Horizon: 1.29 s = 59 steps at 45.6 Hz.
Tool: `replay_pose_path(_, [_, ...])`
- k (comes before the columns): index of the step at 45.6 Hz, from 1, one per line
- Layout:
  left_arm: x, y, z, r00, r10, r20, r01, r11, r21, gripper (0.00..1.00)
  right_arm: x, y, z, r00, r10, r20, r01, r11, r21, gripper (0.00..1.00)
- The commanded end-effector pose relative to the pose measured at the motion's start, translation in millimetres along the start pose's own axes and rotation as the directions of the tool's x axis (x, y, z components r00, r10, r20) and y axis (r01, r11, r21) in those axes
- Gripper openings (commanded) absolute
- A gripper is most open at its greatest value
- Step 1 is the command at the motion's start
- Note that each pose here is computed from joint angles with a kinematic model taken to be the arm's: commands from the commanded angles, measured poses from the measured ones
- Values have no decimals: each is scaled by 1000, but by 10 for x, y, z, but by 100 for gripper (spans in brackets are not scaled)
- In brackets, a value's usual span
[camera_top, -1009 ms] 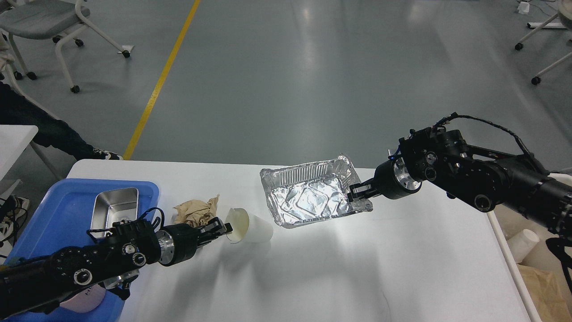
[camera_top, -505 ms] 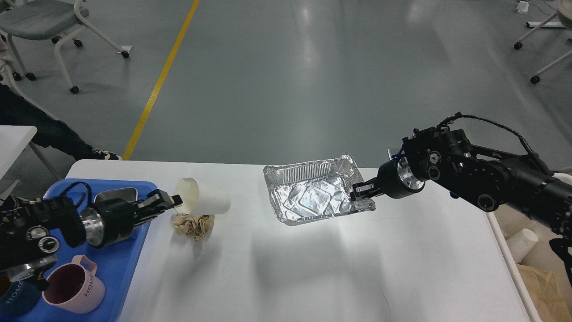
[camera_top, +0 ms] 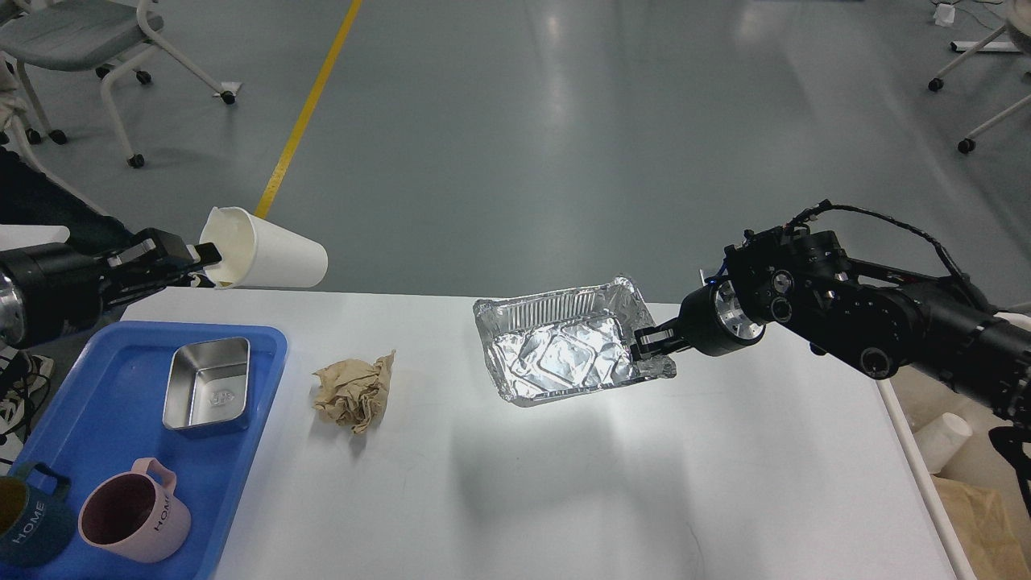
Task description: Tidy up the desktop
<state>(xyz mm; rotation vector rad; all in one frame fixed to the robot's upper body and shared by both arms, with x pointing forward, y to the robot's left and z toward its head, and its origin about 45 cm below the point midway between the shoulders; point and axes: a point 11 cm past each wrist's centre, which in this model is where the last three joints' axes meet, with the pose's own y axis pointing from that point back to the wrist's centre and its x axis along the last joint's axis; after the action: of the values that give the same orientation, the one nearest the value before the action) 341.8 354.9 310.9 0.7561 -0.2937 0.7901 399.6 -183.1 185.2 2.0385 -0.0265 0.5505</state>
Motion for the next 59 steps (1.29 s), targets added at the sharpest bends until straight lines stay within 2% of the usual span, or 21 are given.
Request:
replay_pose_path(1, [-126,-308,350,999,-50,18,52,995,-90,10,3,1,-1,1000,1,0,-1,1000,0,0])
replay_pose_path(13, [-271,-760,823,990,-113,83,127,974,-185,4,-1,-29,-34,1000,-3,-3,3,1000,6,0])
replay_pose_path(21, [-454,-1120,1141,960,-185,210,221,962,-162,1,7,-61,-71,1000,-5,-6,5,1000,11,0])
replay_pose_path(26, [-510,-1199,1303,945,-193,265,242,955,-169,0,8,-56,-60,1000,-4,-4,4,1000,9,0])
replay_pose_path(44, [-521,-1198,1037,961,-176,215,209,968,-142,0,24,-67,-52,1000,-1,0,1,1000,5,0])
replay_pose_path(49, [-515,-1206,1012,968,-165,191,192,972,-136,4,24,-63,-46,1000,0,0,0,1000,4,0])
replay_pose_path(51, [-495,-1196,987,972,-161,172,184,974,-128,11,24,-58,-39,1000,0,1,0,1000,3,0])
replay_pose_path(53, [-455,-1171,938,978,-154,143,171,978,-115,26,24,-58,-39,1000,0,1,0,1000,3,0])
replay_pose_path(58, [-213,-992,721,995,-92,49,95,993,-76,93,20,-56,-26,1000,0,4,0,1000,0,0])
replay_pose_path(59, [-172,-949,663,996,-82,34,84,994,-66,97,14,-63,-24,1000,-1,4,1,1000,0,0])
